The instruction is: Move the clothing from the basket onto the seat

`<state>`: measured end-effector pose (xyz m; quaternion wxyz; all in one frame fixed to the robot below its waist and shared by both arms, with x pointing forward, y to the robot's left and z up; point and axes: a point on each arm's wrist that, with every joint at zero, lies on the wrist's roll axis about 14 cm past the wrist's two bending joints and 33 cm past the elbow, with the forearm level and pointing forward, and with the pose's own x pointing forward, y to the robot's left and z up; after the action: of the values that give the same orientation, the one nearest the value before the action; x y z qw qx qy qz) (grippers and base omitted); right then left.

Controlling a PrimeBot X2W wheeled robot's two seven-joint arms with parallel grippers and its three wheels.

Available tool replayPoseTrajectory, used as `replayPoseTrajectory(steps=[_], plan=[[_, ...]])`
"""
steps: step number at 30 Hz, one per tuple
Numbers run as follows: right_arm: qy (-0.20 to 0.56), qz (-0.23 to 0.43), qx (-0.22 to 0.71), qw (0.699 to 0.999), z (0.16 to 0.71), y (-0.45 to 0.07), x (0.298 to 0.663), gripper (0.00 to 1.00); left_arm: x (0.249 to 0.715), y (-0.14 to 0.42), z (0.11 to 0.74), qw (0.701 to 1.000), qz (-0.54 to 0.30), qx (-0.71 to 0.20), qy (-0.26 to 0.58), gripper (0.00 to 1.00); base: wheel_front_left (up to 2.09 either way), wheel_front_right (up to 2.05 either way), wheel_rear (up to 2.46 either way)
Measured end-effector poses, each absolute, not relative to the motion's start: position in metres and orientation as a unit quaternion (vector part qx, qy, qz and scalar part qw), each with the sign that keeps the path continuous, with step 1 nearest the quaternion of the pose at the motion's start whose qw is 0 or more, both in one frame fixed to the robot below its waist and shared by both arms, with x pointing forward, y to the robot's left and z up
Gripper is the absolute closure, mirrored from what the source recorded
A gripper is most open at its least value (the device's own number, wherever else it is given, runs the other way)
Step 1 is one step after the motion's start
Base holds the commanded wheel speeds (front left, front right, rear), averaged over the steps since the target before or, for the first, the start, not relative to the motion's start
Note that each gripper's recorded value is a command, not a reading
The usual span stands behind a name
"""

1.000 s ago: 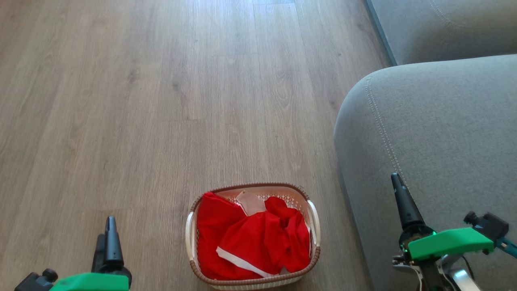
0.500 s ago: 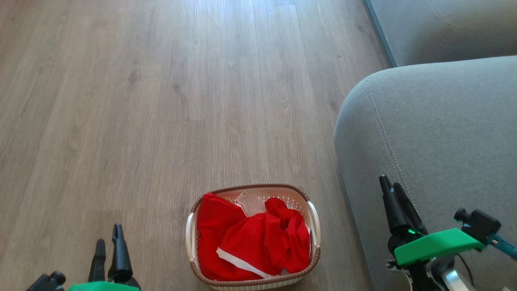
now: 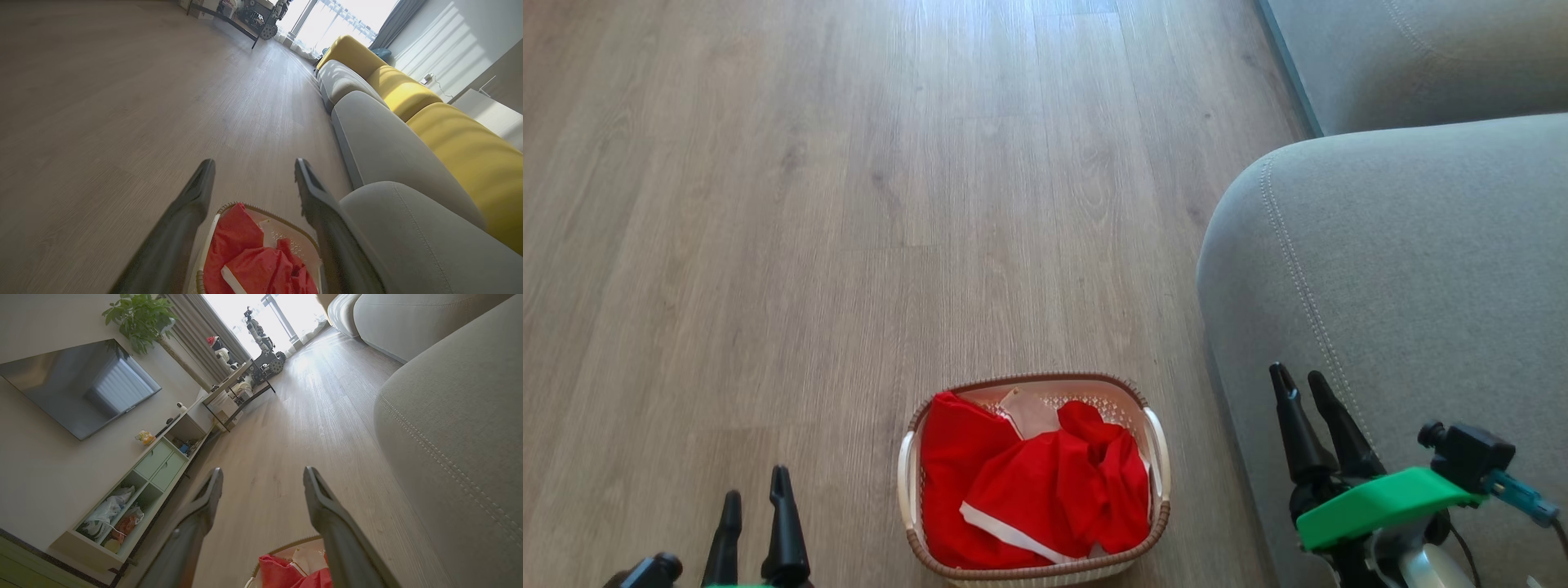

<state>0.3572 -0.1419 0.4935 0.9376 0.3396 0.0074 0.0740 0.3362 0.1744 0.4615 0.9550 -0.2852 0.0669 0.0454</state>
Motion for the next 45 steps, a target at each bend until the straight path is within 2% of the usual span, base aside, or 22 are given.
replayPoseTrajectory(steps=[20, 45], plan=[[0.004, 0.093, 0.219, 0.971, 0.491, -0.134, 0.355, 0.0, 0.326, 0.176, 0.46, 0.982, 0.038, -0.175, 0.055, 0.0, 0.0, 0.0, 0.0], [-0.002, 0.119, 0.068, 0.991, 0.488, -0.12, 0.351, 0.0, 0.318, 0.165, 0.461, 0.999, 0.003, -0.038, 0.035, 0.0, 0.0, 0.0, 0.0]])
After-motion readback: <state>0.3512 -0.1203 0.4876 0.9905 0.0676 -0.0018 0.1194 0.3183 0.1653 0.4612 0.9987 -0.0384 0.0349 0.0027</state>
